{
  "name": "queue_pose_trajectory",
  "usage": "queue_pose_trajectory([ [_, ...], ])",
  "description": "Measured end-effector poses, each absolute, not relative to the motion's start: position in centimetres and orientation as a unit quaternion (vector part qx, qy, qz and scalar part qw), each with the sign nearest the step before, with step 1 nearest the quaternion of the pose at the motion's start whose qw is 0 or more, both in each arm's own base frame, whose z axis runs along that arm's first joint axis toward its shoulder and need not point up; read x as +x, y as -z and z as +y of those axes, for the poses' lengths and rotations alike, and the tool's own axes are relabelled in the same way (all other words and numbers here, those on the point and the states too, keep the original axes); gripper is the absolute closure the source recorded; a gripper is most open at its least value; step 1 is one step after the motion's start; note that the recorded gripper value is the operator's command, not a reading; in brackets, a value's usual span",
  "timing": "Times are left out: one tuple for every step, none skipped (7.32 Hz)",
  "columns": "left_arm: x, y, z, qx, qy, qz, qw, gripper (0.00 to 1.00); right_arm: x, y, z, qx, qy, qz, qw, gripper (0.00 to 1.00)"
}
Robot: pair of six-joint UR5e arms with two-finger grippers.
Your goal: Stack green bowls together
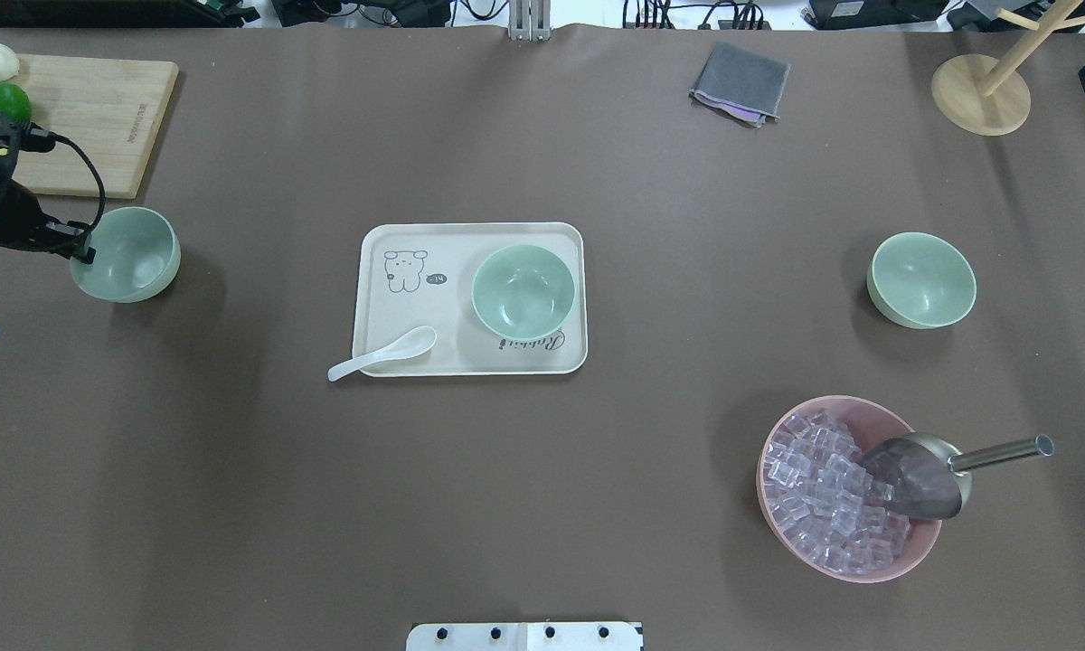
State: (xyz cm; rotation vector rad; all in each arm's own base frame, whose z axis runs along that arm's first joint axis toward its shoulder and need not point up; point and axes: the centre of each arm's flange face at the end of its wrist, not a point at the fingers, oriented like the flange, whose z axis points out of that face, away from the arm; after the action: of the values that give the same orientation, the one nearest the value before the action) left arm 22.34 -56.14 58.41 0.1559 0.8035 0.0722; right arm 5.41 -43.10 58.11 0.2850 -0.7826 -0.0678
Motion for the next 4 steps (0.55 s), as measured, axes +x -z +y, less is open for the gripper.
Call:
queue_pose_trajectory([
  [22.36, -58.48, -56.09, 0.076, -0.035, 0.39, 0.917, 1.0, 5.41, -58.13, -43.06, 0.138, 0.033, -0.38, 0.914, 0.01],
  [22.36, -58.43, -56.05, 0.076, -0.035, 0.39, 0.917, 1.0, 5.41, -58.16, -43.01, 0.138, 0.033, -0.38, 0.914, 0.01],
  [22.37, -58.26, -56.01, 0.076, -0.036, 0.391, 0.917, 1.0, 5.41, -58.18, -42.97, 0.138, 0.033, -0.38, 0.914, 0.01],
  [22.42, -57.56, -56.01, 0.078, -0.037, 0.394, 0.915, 1.0, 5.41, -58.23, -42.91, 0.138, 0.033, -0.38, 0.914, 0.01],
])
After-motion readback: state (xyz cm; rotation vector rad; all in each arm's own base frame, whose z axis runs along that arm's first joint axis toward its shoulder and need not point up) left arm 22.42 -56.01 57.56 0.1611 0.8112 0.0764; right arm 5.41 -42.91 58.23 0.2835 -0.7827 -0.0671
